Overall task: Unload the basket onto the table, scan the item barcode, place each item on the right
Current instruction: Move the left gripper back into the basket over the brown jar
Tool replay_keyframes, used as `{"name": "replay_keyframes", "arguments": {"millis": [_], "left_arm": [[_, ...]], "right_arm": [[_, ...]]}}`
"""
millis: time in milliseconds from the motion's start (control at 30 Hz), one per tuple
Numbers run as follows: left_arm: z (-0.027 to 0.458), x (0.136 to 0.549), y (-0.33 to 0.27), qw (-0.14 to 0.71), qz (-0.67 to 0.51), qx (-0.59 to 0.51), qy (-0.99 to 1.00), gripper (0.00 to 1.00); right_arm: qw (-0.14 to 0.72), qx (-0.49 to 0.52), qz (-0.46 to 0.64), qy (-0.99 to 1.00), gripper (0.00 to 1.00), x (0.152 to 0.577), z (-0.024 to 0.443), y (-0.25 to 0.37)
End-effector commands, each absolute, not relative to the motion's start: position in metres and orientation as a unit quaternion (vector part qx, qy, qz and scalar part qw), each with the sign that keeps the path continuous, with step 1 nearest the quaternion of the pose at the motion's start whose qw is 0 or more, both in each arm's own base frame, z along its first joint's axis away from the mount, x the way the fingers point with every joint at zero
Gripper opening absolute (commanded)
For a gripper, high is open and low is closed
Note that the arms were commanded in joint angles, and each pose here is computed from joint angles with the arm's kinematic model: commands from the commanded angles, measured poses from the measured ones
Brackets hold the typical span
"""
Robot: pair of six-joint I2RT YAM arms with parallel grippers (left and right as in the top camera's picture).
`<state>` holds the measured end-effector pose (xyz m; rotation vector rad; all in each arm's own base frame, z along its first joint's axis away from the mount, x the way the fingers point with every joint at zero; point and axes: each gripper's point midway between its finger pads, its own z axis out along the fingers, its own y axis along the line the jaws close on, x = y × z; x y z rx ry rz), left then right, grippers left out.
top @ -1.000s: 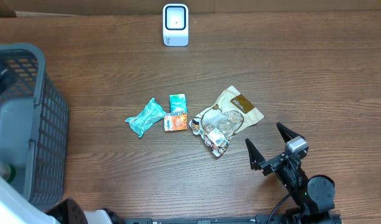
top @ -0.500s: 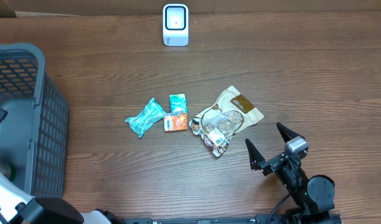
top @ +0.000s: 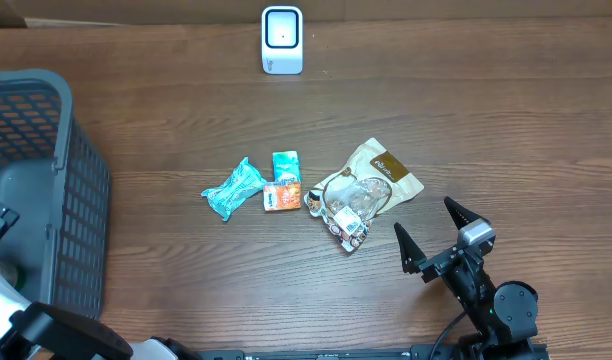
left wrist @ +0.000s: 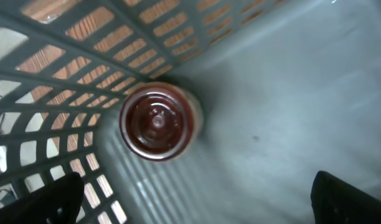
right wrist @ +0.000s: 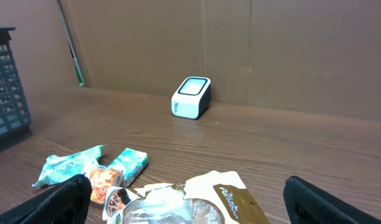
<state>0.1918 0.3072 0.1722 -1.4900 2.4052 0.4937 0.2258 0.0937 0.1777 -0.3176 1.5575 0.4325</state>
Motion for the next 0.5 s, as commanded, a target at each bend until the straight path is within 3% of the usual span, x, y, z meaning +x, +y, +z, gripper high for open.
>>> {"name": "replay_keyframes", "arguments": {"millis": [0, 467], "left_arm": [[0.152, 0.167, 0.32, 0.105, 0.193, -0.507, 0.833, 1.0], [0.104, 0.149, 0.34, 0.096, 0.192, -0.532, 0.819, 0.99]], "right_arm": [[0.68, -0.141, 0.194, 0.693, 1.0, 0.226, 0.176, 0.094], [0.68, -0.141, 0.194, 0.693, 1.0, 0.226, 0.176, 0.094]]}}
